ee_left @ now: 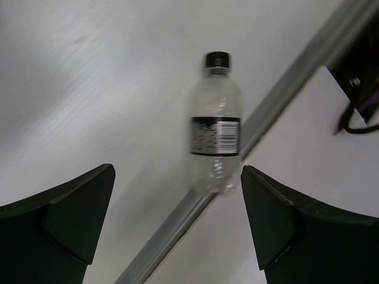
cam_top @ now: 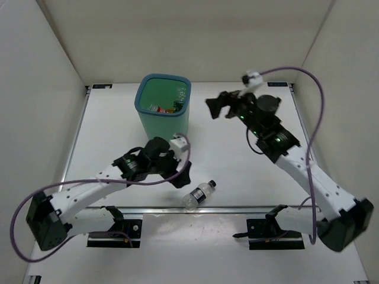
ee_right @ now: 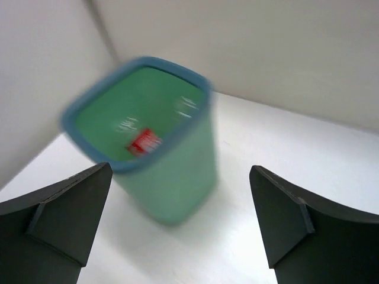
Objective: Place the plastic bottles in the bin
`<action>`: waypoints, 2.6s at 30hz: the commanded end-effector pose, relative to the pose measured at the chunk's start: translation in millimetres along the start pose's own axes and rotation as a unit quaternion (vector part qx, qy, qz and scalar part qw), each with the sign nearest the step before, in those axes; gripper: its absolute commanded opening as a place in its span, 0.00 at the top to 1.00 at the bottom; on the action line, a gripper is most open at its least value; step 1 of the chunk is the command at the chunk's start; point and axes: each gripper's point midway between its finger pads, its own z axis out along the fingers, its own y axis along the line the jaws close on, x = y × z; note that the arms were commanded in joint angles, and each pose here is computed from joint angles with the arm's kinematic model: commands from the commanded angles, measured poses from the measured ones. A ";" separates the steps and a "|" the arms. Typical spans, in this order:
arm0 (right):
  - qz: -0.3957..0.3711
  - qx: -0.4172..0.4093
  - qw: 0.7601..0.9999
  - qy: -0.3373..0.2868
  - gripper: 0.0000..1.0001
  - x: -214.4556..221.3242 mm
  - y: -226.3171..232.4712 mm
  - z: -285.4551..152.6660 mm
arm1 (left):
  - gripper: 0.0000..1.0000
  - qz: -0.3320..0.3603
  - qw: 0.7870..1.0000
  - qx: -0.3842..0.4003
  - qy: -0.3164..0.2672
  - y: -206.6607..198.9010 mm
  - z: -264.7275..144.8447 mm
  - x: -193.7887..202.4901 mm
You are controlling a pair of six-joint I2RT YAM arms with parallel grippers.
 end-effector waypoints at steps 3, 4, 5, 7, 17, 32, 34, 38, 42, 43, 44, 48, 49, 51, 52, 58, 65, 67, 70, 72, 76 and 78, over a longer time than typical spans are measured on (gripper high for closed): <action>0.094 0.227 0.961 0.129 0.01 95.4 -121.4 -102.9 | 0.01 0.097 0.989 0.106 0.044 -71.4 41.3 1.2; 0.115 0.243 0.953 0.137 0.01 101.5 -130.4 -114.0 | 0.01 0.111 0.986 0.108 0.060 -75.9 46.3 7.5; 0.132 0.287 0.935 0.159 0.01 118.5 -152.4 -138.4 | 0.01 0.115 0.985 0.104 0.082 -79.4 56.5 14.3; 0.164 0.341 0.908 0.178 0.01 140.1 -177.1 -173.6 | 0.01 0.130 0.979 0.099 0.119 -83.0 68.7 29.7; 0.178 0.432 0.865 0.185 0.00 178.0 -206.0 -240.1 | 0.13 0.122 0.980 0.028 0.154 -66.4 121.7 51.7; 0.178 0.432 0.869 0.163 0.01 184.2 -206.6 -238.6 | 0.69 0.034 0.939 -0.130 -0.317 -29.8 -42.0 -247.8; 0.194 0.419 0.871 0.166 0.00 192.6 -202.4 -233.1 | 0.64 -0.006 0.893 -0.217 -0.394 26.1 -82.0 -285.5; 0.228 0.391 0.875 0.172 0.00 204.2 -194.4 -223.4 | 0.63 -0.055 0.818 -0.323 -0.473 96.2 -127.7 -321.7; 0.229 0.394 0.874 0.167 0.00 203.2 -196.7 -223.0 | 0.56 -0.096 0.808 -0.370 -0.447 165.3 -124.4 -309.2; 0.230 0.399 0.872 0.166 0.01 204.2 -199.6 -224.5 | 0.56 -0.098 0.812 -0.377 -0.434 173.7 -113.3 -296.3; 0.225 0.399 0.873 0.167 0.01 202.2 -200.5 -225.1 | 0.54 -0.102 0.815 -0.373 -0.432 177.8 -110.6 -291.1; 0.222 0.406 0.867 0.187 0.01 205.3 -204.0 -227.6 | 0.02 -0.110 0.832 -0.371 -0.397 188.1 -93.1 -275.8; 0.225 0.410 0.862 0.195 0.01 208.0 -204.9 -228.2 | 0.01 -0.109 0.827 -0.382 -0.399 187.2 -97.1 -274.5; 0.221 0.405 0.865 0.196 0.01 205.6 -201.9 -225.2 | 0.01 -0.104 0.824 -0.372 -0.414 177.8 -112.5 -279.6; 0.215 0.406 0.866 0.196 0.01 203.8 -202.4 -224.4 | 0.01 -0.104 0.831 -0.373 -0.399 175.2 -113.5 -275.4; 0.200 0.400 0.854 0.268 0.01 214.1 -200.5 -232.4 | 0.01 -0.166 0.877 -0.343 -0.292 155.8 -132.2 -225.5; 0.225 0.423 0.799 0.363 0.01 240.1 -195.8 -261.3 | 0.02 -0.333 0.844 -0.385 -0.170 160.9 -154.0 -30.1; 0.221 0.414 0.807 0.358 0.01 233.9 -194.5 -255.2 | 0.01 -0.362 0.828 -0.388 -0.182 150.4 -170.9 1.3; 0.224 0.382 0.825 0.351 0.01 227.5 -185.2 -241.4 | 0.01 -0.390 0.814 -0.399 -0.161 140.8 -167.3 37.5; 0.218 0.361 0.834 0.355 0.01 228.6 -178.5 -235.1 | 0.01 -0.397 0.821 -0.383 -0.148 134.5 -153.3 48.8; 0.206 0.353 0.836 0.366 0.01 234.3 -171.4 -235.7 | 0.01 -0.411 0.815 -0.375 -0.165 131.4 -147.8 57.0; 0.205 0.352 0.838 0.362 0.01 232.1 -170.0 -235.1 | 0.02 -0.414 0.811 -0.372 -0.181 130.4 -154.0 54.9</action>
